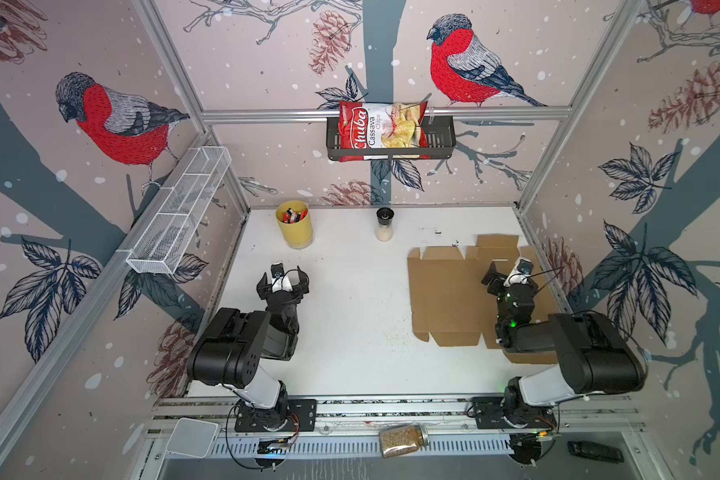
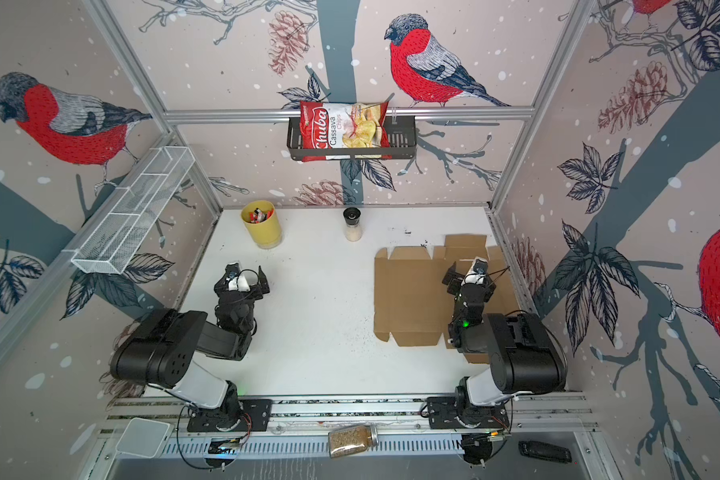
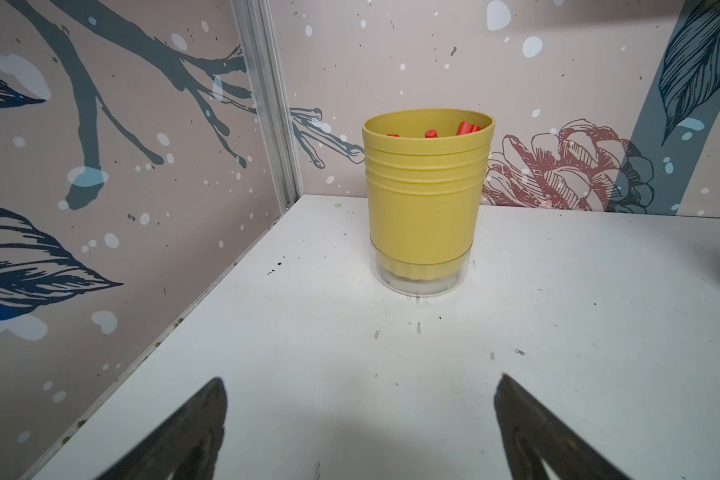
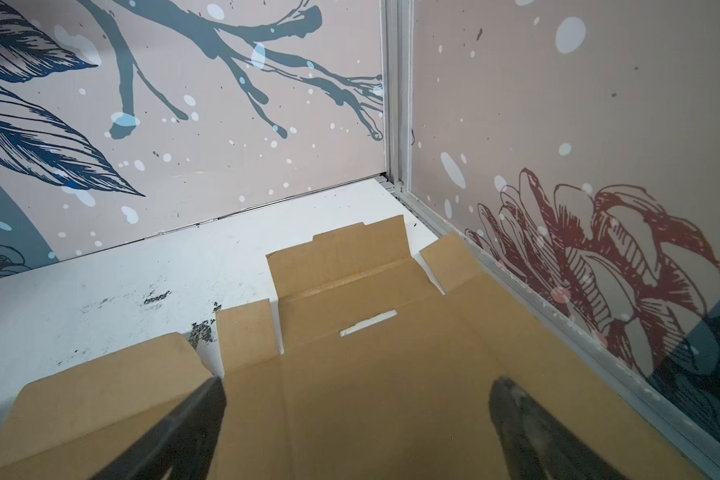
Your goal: Fold the paper box
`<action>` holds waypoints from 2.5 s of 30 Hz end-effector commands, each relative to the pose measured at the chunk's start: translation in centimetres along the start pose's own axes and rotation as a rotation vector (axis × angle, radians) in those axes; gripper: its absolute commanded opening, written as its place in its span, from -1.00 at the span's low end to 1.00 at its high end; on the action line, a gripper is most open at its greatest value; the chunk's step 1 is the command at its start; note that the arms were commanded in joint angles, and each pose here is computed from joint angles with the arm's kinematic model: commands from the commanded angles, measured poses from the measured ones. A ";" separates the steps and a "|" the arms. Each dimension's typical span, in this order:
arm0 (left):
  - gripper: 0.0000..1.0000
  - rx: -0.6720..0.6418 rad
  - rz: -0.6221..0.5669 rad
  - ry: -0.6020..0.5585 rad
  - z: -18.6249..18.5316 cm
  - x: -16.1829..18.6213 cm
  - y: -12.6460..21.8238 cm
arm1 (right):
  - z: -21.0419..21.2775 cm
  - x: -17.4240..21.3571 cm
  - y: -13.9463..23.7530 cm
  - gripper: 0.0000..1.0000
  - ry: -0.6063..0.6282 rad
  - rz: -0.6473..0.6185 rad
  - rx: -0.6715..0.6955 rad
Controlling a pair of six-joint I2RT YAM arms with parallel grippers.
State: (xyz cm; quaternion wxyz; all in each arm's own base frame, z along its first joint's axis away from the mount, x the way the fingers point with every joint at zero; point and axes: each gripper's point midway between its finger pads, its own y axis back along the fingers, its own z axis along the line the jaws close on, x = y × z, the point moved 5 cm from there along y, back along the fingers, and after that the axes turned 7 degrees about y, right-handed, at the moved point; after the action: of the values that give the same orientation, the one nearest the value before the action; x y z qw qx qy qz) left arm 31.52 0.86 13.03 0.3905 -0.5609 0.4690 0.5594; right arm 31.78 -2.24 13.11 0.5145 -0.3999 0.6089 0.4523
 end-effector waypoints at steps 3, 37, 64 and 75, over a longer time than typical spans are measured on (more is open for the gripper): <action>0.97 0.000 -0.033 0.011 0.0 -0.7 0.0 | 0.0 -0.3 -0.2 0.98 -0.007 -0.009 -0.023; 0.97 0.000 -0.033 0.012 0.0 -0.7 -0.1 | 0.2 -0.2 -0.2 0.99 0.005 -0.003 -0.025; 0.97 0.001 -0.034 0.013 0.0 -0.7 0.0 | 0.2 -0.2 -0.2 0.99 0.003 -0.002 -0.033; 0.97 -0.075 -0.038 0.048 1.0 -1.2 0.1 | -0.2 -0.7 -0.1 0.99 -0.007 -0.023 -0.011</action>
State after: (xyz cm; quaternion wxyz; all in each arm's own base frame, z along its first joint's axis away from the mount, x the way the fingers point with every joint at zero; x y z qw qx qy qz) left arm 31.66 1.93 13.44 0.3706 -0.5822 0.4593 0.5592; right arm 31.96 -2.14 12.90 0.5022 -0.4071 0.6018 0.4689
